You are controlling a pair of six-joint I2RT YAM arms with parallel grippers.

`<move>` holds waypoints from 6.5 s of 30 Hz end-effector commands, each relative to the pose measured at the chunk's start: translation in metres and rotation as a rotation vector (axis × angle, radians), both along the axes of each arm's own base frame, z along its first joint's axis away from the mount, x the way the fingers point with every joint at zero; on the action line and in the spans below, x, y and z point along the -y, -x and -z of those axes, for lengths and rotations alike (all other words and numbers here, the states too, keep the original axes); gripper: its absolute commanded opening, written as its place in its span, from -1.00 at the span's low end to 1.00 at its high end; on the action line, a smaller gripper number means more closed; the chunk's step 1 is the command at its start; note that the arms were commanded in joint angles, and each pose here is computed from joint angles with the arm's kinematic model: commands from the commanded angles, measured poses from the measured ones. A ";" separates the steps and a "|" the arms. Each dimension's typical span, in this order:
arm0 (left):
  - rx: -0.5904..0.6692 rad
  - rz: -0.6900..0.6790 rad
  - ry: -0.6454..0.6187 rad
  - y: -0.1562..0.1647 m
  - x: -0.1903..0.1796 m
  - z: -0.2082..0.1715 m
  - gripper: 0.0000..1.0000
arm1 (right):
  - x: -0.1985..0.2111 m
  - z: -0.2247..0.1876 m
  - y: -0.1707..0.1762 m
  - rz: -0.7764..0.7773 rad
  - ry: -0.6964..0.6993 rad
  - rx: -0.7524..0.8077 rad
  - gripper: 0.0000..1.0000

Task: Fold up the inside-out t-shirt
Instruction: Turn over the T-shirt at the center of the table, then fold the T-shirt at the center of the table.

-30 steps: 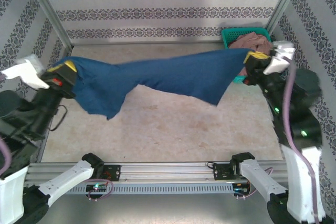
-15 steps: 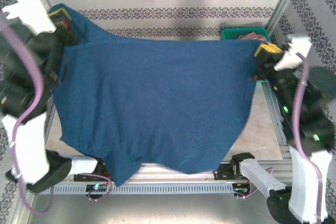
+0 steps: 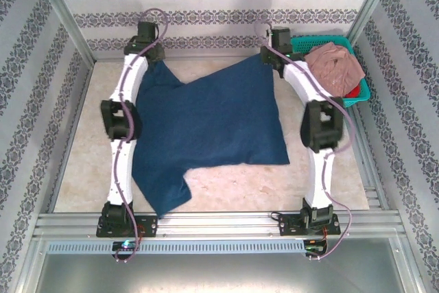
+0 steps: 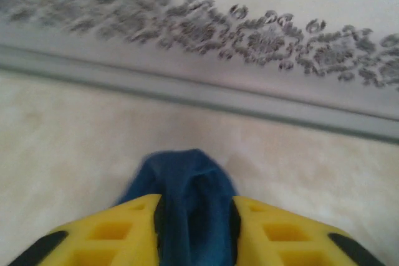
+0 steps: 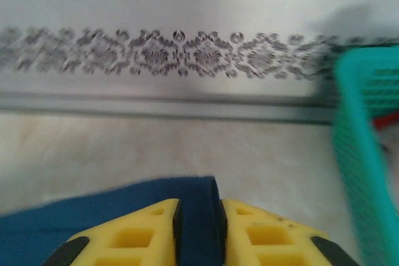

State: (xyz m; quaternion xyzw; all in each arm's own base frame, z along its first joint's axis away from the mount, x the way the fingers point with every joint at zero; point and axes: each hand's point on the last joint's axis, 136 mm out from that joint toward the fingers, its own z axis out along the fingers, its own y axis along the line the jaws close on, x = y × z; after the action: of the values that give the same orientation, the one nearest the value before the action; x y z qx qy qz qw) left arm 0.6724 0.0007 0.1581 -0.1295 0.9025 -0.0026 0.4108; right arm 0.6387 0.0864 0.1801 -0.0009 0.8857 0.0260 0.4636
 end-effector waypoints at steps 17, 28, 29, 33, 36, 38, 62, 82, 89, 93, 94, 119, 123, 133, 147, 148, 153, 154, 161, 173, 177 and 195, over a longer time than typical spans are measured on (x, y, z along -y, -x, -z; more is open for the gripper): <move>-0.041 0.040 0.470 0.207 0.068 -0.044 0.55 | -0.042 0.082 0.233 -0.129 -0.272 -0.505 0.22; -0.428 0.105 0.411 0.403 0.117 0.067 0.56 | 0.045 0.128 0.279 0.155 -0.295 -0.626 0.24; -0.447 0.108 0.403 0.409 0.117 0.071 0.56 | 0.046 0.132 0.276 0.160 -0.295 -0.632 0.24; -0.487 0.115 0.369 0.419 0.114 0.076 0.56 | 0.039 0.144 0.264 0.149 -0.343 -0.665 0.21; -0.505 0.102 0.343 0.429 0.108 0.074 0.56 | 0.041 0.150 0.268 0.172 -0.339 -0.675 0.14; -0.513 0.081 0.325 0.435 0.103 0.073 0.56 | 0.039 0.153 0.269 0.169 -0.347 -0.673 0.09; -0.758 -0.003 0.275 0.535 0.096 0.108 0.33 | 0.033 0.138 0.265 0.144 -0.277 -0.615 -1.00; -0.846 0.073 0.236 0.538 0.106 0.157 -0.59 | 0.038 0.130 0.276 0.128 -0.225 -0.603 -1.00; -0.810 0.077 0.259 0.540 0.105 0.137 -1.00 | 0.041 0.130 0.301 0.143 -0.222 -0.637 -1.00; -0.748 0.018 0.322 0.551 0.099 0.109 -1.00 | 0.044 0.132 0.341 0.193 -0.274 -0.681 -1.00; -0.733 -0.006 0.342 0.555 0.096 0.101 -1.00 | 0.045 0.131 0.352 0.209 -0.286 -0.684 -1.00; -0.309 -0.037 0.391 0.363 0.053 -0.009 -1.00 | 0.060 0.094 0.299 0.193 -0.174 -0.608 -0.99; -0.301 -0.032 0.379 0.330 0.047 -0.011 -1.00 | 0.060 0.098 0.275 0.175 -0.131 -0.617 -0.99; -0.292 -0.028 0.368 0.283 0.036 -0.011 -1.00 | 0.070 0.112 0.251 0.192 -0.045 -0.647 -0.98; -0.293 -0.040 0.373 0.259 0.027 -0.005 -1.00 | 0.061 0.123 0.229 0.171 -0.053 -0.653 -0.96; -0.291 -0.040 0.375 0.257 0.028 -0.005 -1.00 | 0.060 0.125 0.227 0.168 -0.054 -0.656 -0.96; -0.290 -0.037 0.381 0.251 0.029 -0.004 -1.00 | 0.060 0.130 0.224 0.170 -0.027 -0.664 -0.95; -0.285 -0.040 0.381 0.250 0.028 -0.005 -1.00 | 0.062 0.131 0.223 0.171 -0.020 -0.668 -0.95; -0.281 -0.044 0.379 0.243 0.026 -0.005 -1.00 | 0.064 0.135 0.220 0.174 0.004 -0.673 -0.96; -0.283 -0.063 0.362 0.236 0.017 -0.002 -1.00 | 0.064 0.135 0.215 0.169 0.019 -0.672 -0.96; -0.286 -0.067 0.364 0.236 0.017 0.001 -1.00 | 0.065 0.137 0.211 0.169 0.027 -0.672 -0.95; -0.314 -0.077 0.377 0.210 0.017 0.031 -1.00 | 0.060 0.103 0.192 0.148 -0.010 -0.590 -0.26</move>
State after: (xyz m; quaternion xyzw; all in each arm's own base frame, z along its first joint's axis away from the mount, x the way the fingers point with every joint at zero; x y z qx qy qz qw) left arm 0.4474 -0.0233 0.1111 -0.2388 0.9402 -0.1336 0.2031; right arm 0.4547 0.0236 0.0550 0.0803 0.9819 -0.0066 0.1714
